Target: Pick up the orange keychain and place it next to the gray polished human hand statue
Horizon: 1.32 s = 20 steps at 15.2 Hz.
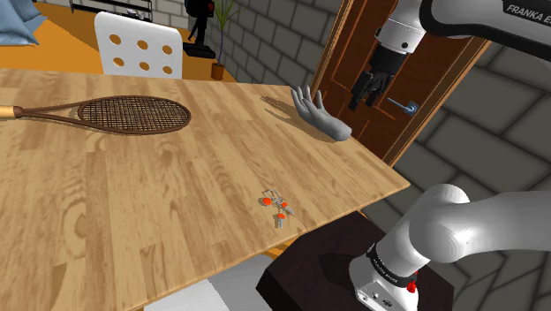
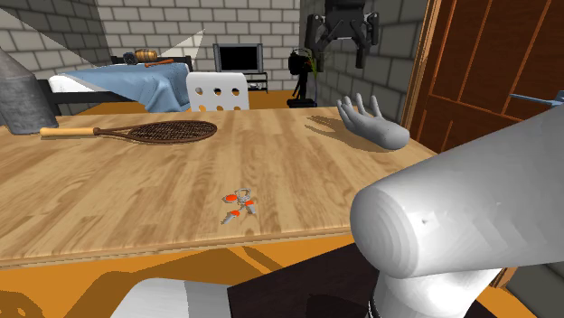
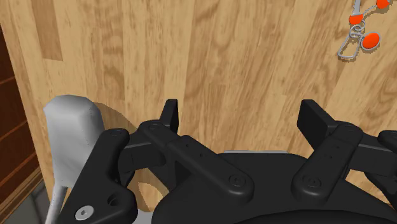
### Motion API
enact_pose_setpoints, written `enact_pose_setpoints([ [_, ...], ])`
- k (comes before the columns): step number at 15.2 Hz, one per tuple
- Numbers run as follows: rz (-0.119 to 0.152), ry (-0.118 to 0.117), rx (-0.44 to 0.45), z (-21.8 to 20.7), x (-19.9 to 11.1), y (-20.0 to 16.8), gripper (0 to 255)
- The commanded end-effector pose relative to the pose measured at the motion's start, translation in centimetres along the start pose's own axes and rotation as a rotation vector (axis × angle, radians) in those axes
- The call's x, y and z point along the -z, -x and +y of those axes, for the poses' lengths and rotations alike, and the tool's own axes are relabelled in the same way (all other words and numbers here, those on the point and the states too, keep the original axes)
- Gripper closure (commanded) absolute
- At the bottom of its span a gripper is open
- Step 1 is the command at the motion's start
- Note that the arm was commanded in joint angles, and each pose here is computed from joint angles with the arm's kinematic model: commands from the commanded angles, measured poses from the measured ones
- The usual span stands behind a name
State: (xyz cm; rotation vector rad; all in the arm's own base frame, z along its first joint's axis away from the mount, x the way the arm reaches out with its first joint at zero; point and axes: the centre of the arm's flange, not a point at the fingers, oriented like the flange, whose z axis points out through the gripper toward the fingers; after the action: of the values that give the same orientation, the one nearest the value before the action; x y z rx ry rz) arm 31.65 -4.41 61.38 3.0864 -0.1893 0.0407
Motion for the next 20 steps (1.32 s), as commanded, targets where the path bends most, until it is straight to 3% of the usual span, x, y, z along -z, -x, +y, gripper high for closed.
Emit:
enact_pose_setpoints([
  [1, 0.000, 0.000, 0.000, 0.0, 0.0, 0.0, 0],
  [20, 0.028, -0.067, 0.165, -16.5, -17.7, 2.9, 0],
])
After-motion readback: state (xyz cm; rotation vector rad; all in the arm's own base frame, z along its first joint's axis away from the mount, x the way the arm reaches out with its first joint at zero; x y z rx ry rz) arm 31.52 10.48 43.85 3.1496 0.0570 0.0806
